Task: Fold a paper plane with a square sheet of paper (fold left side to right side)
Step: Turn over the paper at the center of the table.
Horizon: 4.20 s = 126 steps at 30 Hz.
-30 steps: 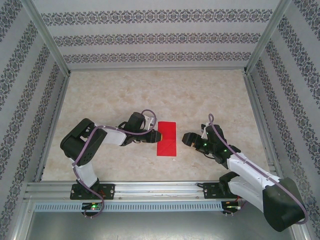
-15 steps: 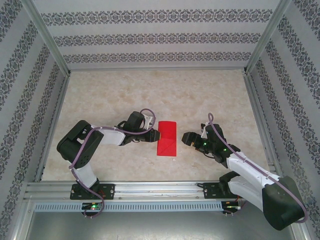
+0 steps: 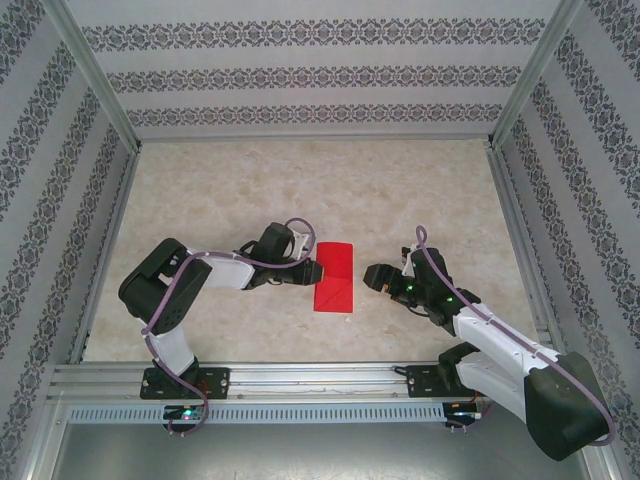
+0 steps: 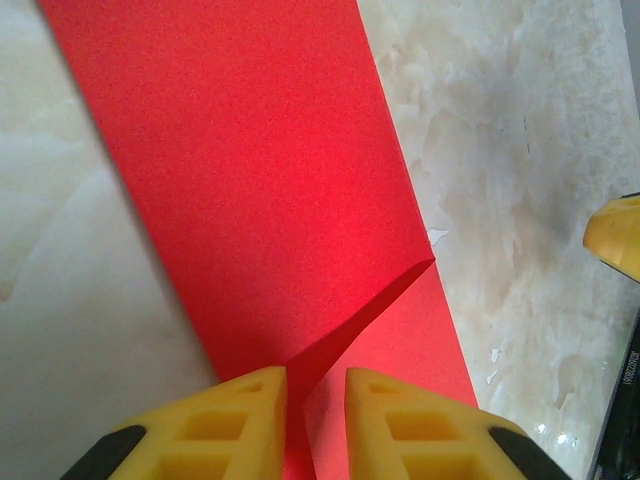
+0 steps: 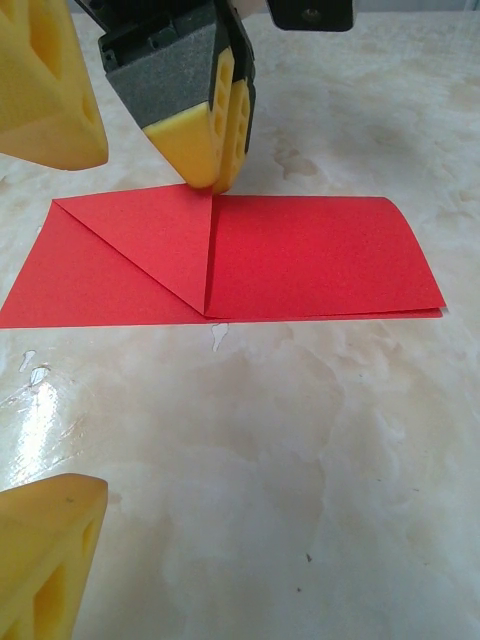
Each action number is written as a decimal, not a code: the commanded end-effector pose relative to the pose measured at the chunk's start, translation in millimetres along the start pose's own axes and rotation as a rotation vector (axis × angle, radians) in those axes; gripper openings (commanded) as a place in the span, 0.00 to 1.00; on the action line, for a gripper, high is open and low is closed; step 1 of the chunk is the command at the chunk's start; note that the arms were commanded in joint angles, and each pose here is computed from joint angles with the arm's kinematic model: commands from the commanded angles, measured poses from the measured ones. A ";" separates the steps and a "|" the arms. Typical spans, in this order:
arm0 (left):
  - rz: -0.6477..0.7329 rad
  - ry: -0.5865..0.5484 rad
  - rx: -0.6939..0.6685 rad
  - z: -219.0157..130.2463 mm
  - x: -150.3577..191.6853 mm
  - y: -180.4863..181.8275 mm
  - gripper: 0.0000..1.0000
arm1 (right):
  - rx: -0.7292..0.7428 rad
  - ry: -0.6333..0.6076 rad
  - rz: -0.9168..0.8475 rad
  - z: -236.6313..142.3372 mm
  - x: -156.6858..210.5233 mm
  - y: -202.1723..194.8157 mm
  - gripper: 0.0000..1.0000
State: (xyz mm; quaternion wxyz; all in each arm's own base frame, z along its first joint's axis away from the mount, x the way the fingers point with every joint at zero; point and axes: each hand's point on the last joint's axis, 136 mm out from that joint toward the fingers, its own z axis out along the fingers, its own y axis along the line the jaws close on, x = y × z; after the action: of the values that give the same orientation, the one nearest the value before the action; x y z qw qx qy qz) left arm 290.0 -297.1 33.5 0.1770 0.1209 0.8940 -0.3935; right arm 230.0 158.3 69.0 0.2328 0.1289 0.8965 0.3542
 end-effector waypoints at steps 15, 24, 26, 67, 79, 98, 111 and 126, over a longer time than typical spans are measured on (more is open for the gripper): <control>0.059 -0.096 0.030 -16.8 -12.4 -23.1 0.03 | -0.086 0.033 -0.034 10.6 3.3 28.2 0.73; 0.075 -0.196 0.040 -38.1 -19.6 -31.7 0.02 | -0.191 0.065 -0.069 48.8 2.7 73.4 0.70; 0.074 -0.192 0.037 -37.9 -17.8 -30.4 0.02 | -0.218 0.072 -0.078 57.1 2.3 83.5 0.69; 0.262 -0.636 0.003 -203.2 -85.9 -85.5 0.98 | -0.570 -0.288 -0.364 -66.5 -82.3 179.8 0.00; 0.330 -0.639 0.609 -246.2 -98.3 -200.9 0.97 | -0.944 -0.484 -0.527 -168.9 -81.8 248.6 0.00; 0.377 -0.473 0.752 -205.2 -96.7 -237.7 0.82 | -0.994 -0.404 -0.525 -146.1 -70.8 264.5 0.00; 0.362 -0.490 0.706 -193.9 -99.2 -225.3 0.17 | -0.923 -0.410 -0.479 -133.2 -70.0 240.5 0.20; 0.339 -0.241 -0.033 -147.0 -80.5 -121.1 0.00 | -0.100 -0.349 -0.257 -58.6 -74.3 75.5 0.52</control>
State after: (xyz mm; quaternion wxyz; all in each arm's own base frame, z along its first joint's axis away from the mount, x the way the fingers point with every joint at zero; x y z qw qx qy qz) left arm 291.0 -296.8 282.4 0.3733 0.1926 0.7599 -0.4960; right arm 264.9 184.2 246.9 0.4746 0.0019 0.7473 0.4650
